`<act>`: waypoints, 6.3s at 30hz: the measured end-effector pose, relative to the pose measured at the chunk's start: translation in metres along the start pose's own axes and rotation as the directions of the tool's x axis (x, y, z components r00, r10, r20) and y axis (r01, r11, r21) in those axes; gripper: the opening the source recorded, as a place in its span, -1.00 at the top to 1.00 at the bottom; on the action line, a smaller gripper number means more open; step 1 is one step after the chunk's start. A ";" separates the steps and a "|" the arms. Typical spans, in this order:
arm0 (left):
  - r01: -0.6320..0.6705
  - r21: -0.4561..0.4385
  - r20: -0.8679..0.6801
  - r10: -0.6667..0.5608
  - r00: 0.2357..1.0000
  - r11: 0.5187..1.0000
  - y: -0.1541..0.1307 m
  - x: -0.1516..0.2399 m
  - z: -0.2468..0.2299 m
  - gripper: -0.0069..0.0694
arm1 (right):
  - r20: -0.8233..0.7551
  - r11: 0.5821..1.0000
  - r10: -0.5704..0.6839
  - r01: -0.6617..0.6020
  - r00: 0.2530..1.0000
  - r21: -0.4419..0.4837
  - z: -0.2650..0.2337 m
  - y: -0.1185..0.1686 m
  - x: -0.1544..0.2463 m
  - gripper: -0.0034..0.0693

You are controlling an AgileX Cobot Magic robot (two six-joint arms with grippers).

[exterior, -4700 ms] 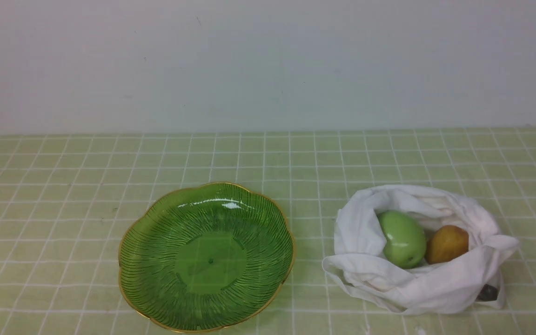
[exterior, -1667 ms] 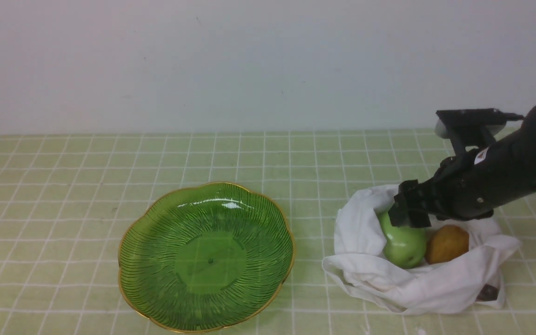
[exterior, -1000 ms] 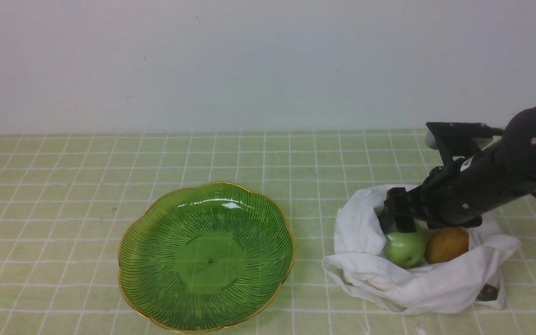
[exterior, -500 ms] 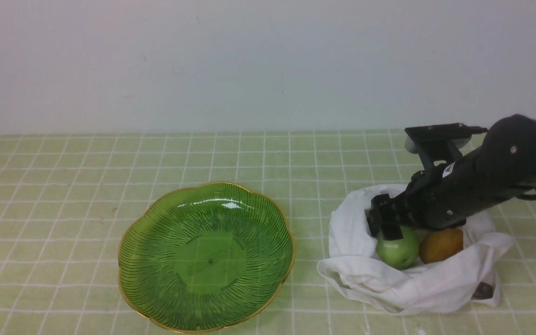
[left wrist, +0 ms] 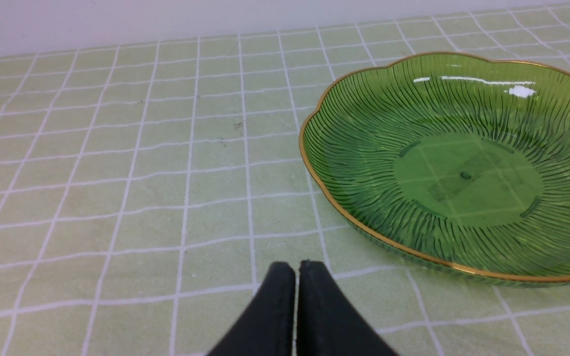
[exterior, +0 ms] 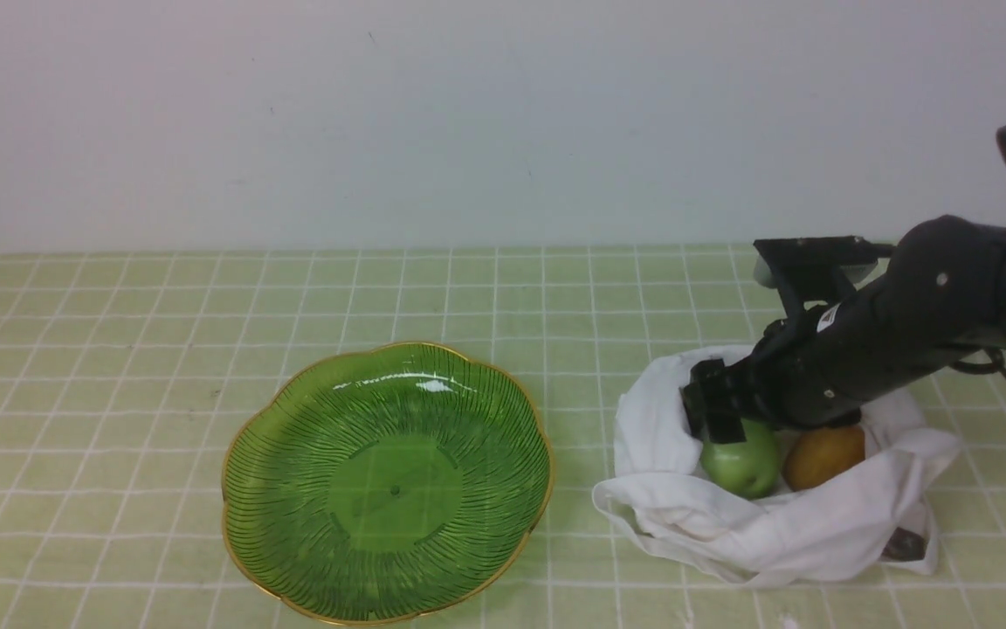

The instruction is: Take the fruit out of the bag on the green coffee tablecloth and place them on the plate.

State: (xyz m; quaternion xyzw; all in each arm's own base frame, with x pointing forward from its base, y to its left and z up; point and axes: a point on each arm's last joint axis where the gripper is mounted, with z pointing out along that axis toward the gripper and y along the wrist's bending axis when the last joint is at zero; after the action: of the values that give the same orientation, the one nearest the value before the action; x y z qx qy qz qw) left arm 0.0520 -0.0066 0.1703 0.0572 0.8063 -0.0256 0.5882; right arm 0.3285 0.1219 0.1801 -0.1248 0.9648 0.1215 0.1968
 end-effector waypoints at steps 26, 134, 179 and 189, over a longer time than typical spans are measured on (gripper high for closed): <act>0.000 0.000 0.000 0.000 1.000 1.000 0.000 0.000 0.000 0.84 | 0.119 0.997 -0.079 0.079 0.990 0.006 -0.120 0.020 -0.008 -0.69; 0.000 0.000 0.000 0.000 1.000 1.000 0.000 0.000 0.000 0.84 | 0.937 0.903 -0.139 0.430 0.319 -0.012 -0.260 0.050 0.167 0.94; 0.000 0.000 -0.001 0.000 1.000 1.000 0.000 0.000 0.000 0.84 | 0.771 0.937 -0.213 -0.099 0.600 0.336 -0.129 -0.032 0.267 0.94; 0.000 0.000 -0.001 0.000 1.000 1.000 0.000 0.000 0.000 0.84 | 0.771 0.937 -0.213 -0.099 0.600 0.336 -0.129 -0.032 0.267 0.94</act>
State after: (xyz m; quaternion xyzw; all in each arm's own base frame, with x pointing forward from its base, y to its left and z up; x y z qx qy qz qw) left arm 0.0519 -0.0066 0.1703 0.0572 0.8065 -0.0256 0.5879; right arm 0.0548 0.0035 0.1801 -0.0521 0.7756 -0.0129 0.6290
